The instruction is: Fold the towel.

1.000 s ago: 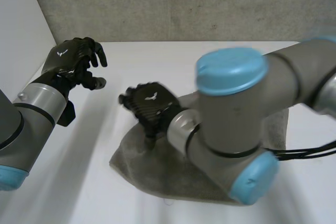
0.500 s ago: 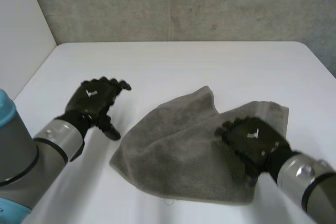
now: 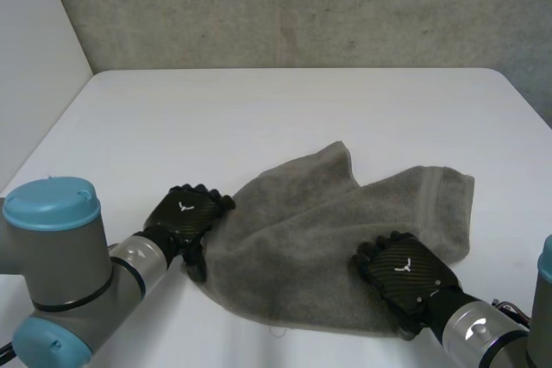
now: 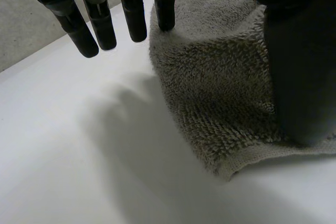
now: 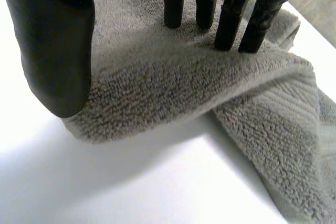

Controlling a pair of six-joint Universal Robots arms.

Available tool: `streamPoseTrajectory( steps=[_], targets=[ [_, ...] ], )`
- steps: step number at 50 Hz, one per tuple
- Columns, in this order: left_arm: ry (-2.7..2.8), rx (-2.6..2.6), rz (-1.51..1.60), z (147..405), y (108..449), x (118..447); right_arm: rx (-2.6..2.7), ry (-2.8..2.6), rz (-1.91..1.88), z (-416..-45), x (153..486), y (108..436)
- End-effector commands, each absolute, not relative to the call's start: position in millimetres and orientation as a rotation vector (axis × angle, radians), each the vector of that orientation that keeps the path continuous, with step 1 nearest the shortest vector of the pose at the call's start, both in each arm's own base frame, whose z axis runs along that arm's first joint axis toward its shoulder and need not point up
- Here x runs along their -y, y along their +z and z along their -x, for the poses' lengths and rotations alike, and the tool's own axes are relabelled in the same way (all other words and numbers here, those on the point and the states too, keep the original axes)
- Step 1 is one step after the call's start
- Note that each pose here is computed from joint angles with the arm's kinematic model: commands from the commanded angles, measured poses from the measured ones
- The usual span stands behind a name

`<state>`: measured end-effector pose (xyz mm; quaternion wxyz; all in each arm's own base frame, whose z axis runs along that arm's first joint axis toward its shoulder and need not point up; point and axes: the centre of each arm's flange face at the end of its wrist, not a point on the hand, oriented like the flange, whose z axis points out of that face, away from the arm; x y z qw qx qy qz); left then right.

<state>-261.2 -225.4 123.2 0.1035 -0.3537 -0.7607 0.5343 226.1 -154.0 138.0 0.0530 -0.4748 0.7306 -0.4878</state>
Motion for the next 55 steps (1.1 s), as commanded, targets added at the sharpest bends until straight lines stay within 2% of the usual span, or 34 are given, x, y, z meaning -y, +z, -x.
streamPoseTrajectory(
  steps=[1,9,15,16,17,19,20,22,23,25,26,27,28,30,32,34,36,37,38,39,41,42,44,45,49,55],
  targets=[
    [1.548,2.243,1.072,266.5,115.1,224.2,-2.249,-1.486,1.443,-223.1,163.4,130.8],
    [1.558,2.238,1.071,270.3,113.7,230.2,-2.261,-1.581,1.421,-223.0,182.3,135.1],
    [1.731,2.138,1.026,285.9,147.2,255.5,-2.197,-1.875,1.341,-230.7,221.1,168.7],
    [1.810,2.104,0.990,289.8,163.2,266.7,-2.131,-1.989,1.317,-235.6,234.5,183.9],
    [1.810,2.104,0.990,289.9,163.4,266.9,-2.130,-1.990,1.316,-235.6,234.6,184.1],
    [1.978,2.036,0.872,297.3,200.2,289.7,-1.958,-2.227,1.261,-246.4,260.9,221.2],
    [1.979,2.036,0.872,297.3,200.4,289.8,-1.957,-2.228,1.261,-246.4,261.0,221.4],
    [2.126,1.928,0.717,307.0,243.4,304.1,-1.682,-2.462,1.212,-261.0,279.0,263.0],
    [2.126,1.928,0.717,307.0,243.6,304.1,-1.681,-2.463,1.212,-261.0,279.0,263.2],
    [2.292,1.765,0.515,304.0,302.9,310.7,-1.365,-2.626,1.178,-275.1,286.9,300.9],
    [2.292,1.764,0.514,304.0,303.2,310.7,-1.364,-2.627,1.178,-275.2,286.9,301.1],
    [2.359,1.682,0.407,298.9,329.1,311.9,-1.237,-2.658,1.145,-281.5,287.2,316.4],
    [2.359,1.681,0.406,298.8,329.4,311.9,-1.148,-2.663,1.106,-285.8,287.2,329.0],
    [2.413,1.573,0.253,289.1,360.9,311.2,-1.115,-2.636,1.059,-287.3,287.7,338.8],
    [2.410,1.558,0.228,286.3,365.5,311.2,-1.126,-2.572,1.037,-288.5,287.4,341.5],
    [2.397,1.580,0.231,284.4,362.5,310.9,-1.185,-2.501,1.025,-286.0,288.8,341.3],
    [2.322,1.710,0.280,282.6,340.3,307.1,-1.348,-2.290,1.065,-287.5,283.0,326.3],
    [2.322,1.710,0.280,282.6,340.2,307.1,-1.349,-2.289,1.065,-287.5,283.0,326.3],
    [2.261,1.802,0.317,281.0,323.6,303.6,-1.447,-2.202,1.088,-285.7,282.6,314.9],
    [2.261,1.803,0.317,281.0,323.4,303.6,-1.448,-2.201,1.089,-285.7,282.6,314.8],
    [2.142,1.982,0.371,274.7,290.5,297.8,-1.649,-2.012,1.162,-279.9,283.0,285.1],
    [2.141,1.983,0.371,274.6,290.3,297.7,-1.650,-2.011,1.163,-279.8,283.0,284.9],
    [2.016,2.151,0.428,267.1,256.6,289.4,-1.844,-1.826,1.256,-269.3,276.7,260.9],
    [2.016,2.152,0.428,267.1,256.5,289.3,-1.845,-1.825,1.257,-269.3,276.7,260.8],
    [1.887,2.313,0.607,257.5,217.2,276.0,-2.025,-1.572,1.406,-258.0,260.7,238.9],
    [1.840,2.347,0.823,255.0,198.6,263.4,-2.128,-1.408,1.414,-253.3,253.2,226.1]
  ],
)
